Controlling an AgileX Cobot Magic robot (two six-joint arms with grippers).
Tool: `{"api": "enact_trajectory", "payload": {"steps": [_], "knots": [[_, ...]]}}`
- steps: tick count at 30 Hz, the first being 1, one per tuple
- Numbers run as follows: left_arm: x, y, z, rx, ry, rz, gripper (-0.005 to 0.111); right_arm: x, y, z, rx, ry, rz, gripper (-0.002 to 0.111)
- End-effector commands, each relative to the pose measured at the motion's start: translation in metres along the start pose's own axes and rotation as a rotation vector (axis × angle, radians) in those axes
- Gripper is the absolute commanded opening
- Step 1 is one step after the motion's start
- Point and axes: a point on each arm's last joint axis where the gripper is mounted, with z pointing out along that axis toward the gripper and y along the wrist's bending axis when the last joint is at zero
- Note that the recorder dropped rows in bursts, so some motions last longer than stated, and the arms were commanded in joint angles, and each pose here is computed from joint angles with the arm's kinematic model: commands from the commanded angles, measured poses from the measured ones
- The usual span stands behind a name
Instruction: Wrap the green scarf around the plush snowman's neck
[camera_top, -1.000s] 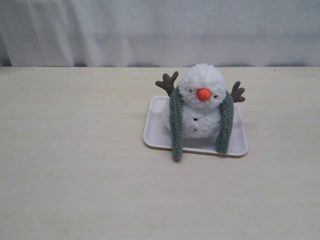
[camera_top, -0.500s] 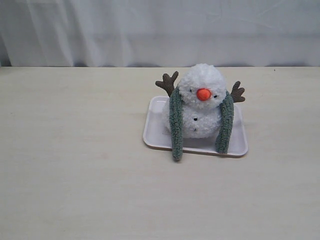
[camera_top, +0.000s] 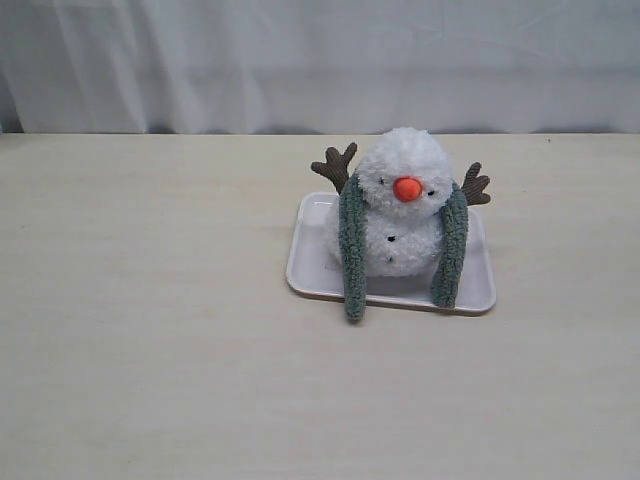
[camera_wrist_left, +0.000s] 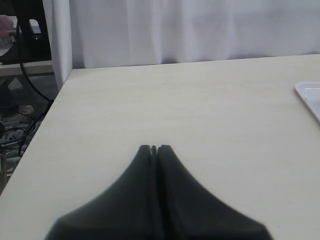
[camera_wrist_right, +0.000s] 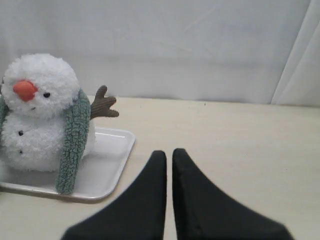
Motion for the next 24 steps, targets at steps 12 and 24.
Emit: {"api": "enact_trajectory", "payload": {"steps": [12, 24], "knots": [[0.0, 0.0001, 0.0002, -0.002, -0.01, -0.003, 0.0, 0.0117, 0.0003, -0.0007, 0.002, 0.119, 0.053, 0.004], [0.0, 0.0001, 0.0002, -0.002, -0.01, -0.003, 0.0, 0.0131, 0.0004, -0.0009, 0.003, 0.134, 0.075, 0.004]]}}
